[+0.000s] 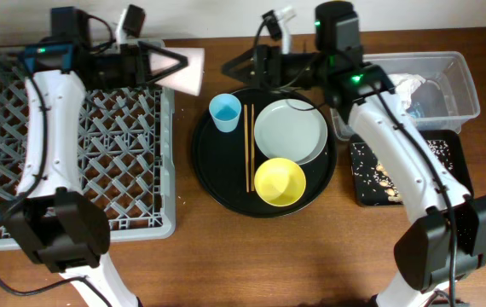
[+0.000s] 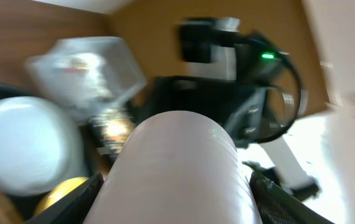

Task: Sort waste into correct bins and load items into the dishwasher rack
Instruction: 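Lower the pink cup into the dish rack with the left gripper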

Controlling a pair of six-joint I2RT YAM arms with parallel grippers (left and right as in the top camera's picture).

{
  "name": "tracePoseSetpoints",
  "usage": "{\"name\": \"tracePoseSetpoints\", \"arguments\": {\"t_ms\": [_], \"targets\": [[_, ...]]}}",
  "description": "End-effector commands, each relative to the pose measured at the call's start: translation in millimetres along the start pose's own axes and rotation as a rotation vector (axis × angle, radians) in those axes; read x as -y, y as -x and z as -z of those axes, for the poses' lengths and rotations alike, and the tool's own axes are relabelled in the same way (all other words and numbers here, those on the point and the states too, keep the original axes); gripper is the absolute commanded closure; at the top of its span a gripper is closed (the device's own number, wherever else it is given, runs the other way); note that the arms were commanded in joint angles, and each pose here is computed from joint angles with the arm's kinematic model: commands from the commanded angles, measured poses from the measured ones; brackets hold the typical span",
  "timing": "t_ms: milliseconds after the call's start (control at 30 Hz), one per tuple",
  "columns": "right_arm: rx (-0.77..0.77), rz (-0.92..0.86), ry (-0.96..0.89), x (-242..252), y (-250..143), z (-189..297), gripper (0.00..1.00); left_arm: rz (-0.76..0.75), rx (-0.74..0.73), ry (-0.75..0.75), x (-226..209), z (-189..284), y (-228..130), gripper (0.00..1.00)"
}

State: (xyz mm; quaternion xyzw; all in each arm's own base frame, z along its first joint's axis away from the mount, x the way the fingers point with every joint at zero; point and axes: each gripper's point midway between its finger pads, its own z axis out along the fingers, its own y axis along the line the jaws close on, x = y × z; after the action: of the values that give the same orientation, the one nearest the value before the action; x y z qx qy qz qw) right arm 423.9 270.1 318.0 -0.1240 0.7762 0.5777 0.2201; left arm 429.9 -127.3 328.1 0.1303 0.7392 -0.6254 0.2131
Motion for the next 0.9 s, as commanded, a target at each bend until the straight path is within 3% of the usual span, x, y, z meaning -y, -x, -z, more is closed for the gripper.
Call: {"name": "tracePoseSetpoints", "arguments": {"t_ms": [0,167,400,500,700,867], "targets": [[-0.004,-0.033,-0.029,20,1,19,0.11,-0.002,0.004,0.387,-65,34,2,0.34],[-0.024,-0.088,-0.170,56,-14,37,0.09,0.011,-0.028,0.718,-114,67,-5,0.35],[-0.081,-0.166,-0.621,126,-51,63,0.04,0.037,-0.133,1.103,-151,105,-24,0.36],[-0.094,-0.180,-0.730,140,-59,72,0.03,0.159,-0.209,1.254,-154,118,-51,0.36],[-0.098,-0.187,-0.763,144,-61,77,0.03,0.374,-0.357,1.277,-132,122,-104,0.36],[-0.106,-0.194,-0.765,144,-63,77,0.02,0.397,-0.386,1.280,-103,128,-119,0.42]]}}
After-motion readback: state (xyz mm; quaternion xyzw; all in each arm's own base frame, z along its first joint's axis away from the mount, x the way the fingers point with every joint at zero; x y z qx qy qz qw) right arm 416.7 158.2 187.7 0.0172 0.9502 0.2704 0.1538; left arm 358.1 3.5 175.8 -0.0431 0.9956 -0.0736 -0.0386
